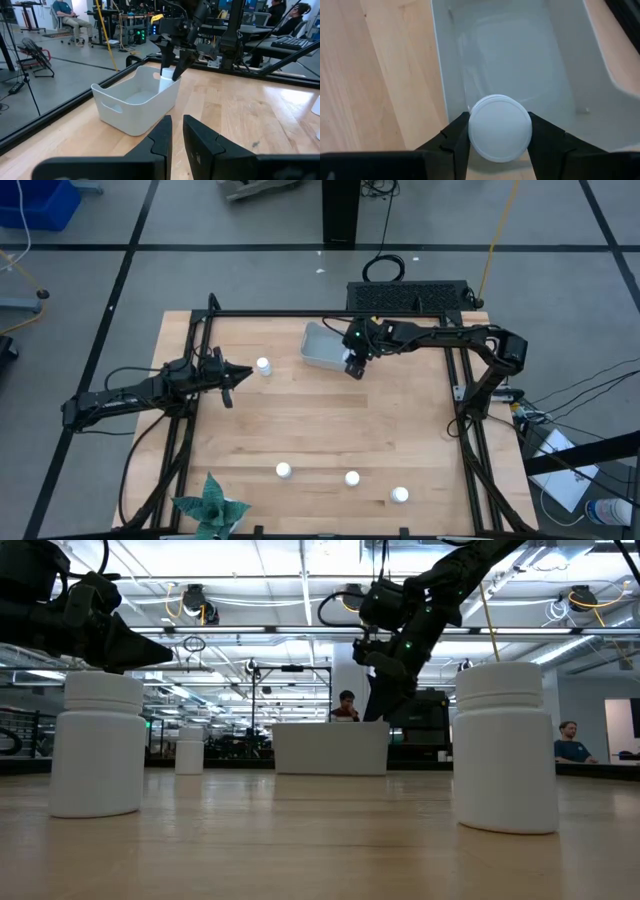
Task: Pick and place pill bottles into a basket
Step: Put the white pill bottle into the gray bin
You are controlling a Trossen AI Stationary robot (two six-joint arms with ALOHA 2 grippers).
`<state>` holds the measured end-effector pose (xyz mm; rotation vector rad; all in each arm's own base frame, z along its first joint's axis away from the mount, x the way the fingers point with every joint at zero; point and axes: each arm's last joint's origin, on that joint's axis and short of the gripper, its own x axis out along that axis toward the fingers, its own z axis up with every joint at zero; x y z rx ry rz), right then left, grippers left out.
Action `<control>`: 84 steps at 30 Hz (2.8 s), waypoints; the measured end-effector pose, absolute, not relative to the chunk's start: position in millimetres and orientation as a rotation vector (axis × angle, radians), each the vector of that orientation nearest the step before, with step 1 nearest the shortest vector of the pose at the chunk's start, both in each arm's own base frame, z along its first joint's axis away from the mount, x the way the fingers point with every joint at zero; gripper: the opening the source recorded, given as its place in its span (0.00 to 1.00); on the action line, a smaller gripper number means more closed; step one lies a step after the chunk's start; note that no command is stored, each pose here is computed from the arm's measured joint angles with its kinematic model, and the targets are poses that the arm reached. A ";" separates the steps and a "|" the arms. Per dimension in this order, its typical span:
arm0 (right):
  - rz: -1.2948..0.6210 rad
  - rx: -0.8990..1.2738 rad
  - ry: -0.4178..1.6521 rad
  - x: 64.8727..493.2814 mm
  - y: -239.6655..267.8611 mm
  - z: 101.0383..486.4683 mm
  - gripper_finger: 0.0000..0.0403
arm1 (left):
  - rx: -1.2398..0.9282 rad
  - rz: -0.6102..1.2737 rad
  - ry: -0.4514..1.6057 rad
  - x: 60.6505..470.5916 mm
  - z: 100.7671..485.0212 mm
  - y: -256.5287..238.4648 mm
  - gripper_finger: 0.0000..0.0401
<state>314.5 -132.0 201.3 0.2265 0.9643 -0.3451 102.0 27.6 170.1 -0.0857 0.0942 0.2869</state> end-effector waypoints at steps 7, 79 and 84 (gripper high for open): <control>-0.354 0.246 0.968 314.1 -131.6 200.9 0.54 | -0.086 0.287 0.095 102.0 170.0 27.6 0.13; -0.300 0.168 1.046 361.7 -143.8 211.6 0.41 | -0.078 0.287 0.118 101.8 167.9 27.5 0.13; -0.344 0.192 1.126 350.0 -153.7 208.0 0.42 | -0.079 0.287 0.121 101.7 167.6 27.5 0.13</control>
